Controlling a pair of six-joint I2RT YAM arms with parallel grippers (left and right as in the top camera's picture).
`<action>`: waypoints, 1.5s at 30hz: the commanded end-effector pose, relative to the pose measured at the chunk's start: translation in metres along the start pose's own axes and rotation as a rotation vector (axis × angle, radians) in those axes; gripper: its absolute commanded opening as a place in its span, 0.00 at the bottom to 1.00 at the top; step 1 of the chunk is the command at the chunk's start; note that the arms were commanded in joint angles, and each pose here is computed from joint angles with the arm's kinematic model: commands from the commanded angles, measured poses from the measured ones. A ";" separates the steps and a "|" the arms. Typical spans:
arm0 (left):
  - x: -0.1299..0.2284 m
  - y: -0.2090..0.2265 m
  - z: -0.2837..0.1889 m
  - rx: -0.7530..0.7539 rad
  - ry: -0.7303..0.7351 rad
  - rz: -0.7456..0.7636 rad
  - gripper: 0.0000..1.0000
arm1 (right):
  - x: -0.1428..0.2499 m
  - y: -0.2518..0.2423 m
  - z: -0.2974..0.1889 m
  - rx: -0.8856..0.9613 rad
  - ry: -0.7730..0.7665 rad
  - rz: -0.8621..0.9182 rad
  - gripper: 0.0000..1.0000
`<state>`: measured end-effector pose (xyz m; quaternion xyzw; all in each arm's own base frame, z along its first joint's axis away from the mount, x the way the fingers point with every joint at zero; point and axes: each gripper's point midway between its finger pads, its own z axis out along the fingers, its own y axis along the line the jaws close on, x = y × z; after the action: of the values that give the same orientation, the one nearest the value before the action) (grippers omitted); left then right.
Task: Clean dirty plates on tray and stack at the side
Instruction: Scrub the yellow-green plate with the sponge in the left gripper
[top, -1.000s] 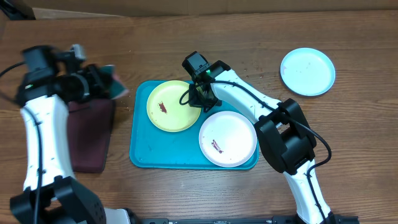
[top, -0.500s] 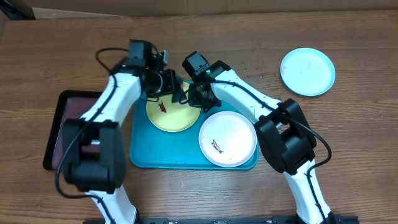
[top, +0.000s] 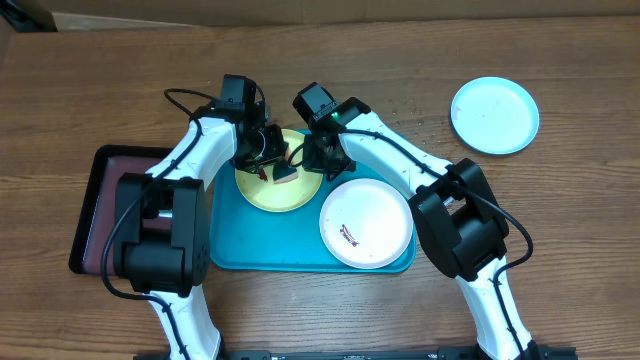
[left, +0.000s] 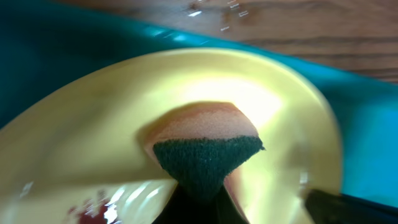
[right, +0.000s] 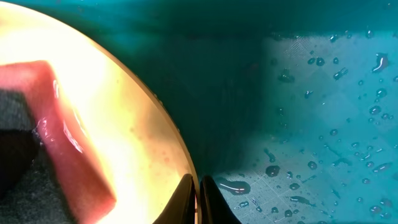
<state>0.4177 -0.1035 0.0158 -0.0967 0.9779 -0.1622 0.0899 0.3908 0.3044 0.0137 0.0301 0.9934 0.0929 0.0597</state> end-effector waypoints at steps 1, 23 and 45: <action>0.004 0.039 0.001 -0.221 -0.009 -0.009 0.04 | -0.018 -0.009 -0.006 0.029 -0.062 0.043 0.04; -0.050 -0.026 -0.073 -0.025 -0.116 0.025 0.04 | -0.017 -0.010 -0.006 0.032 -0.059 0.039 0.04; 0.033 0.081 0.003 -0.470 0.017 -0.042 0.04 | -0.018 -0.009 -0.006 0.029 -0.061 0.035 0.04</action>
<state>0.3888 -0.1082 0.0069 -0.0954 0.9867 -0.1232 0.0469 0.3923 0.3041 0.0139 0.0309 0.9932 0.0928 0.0625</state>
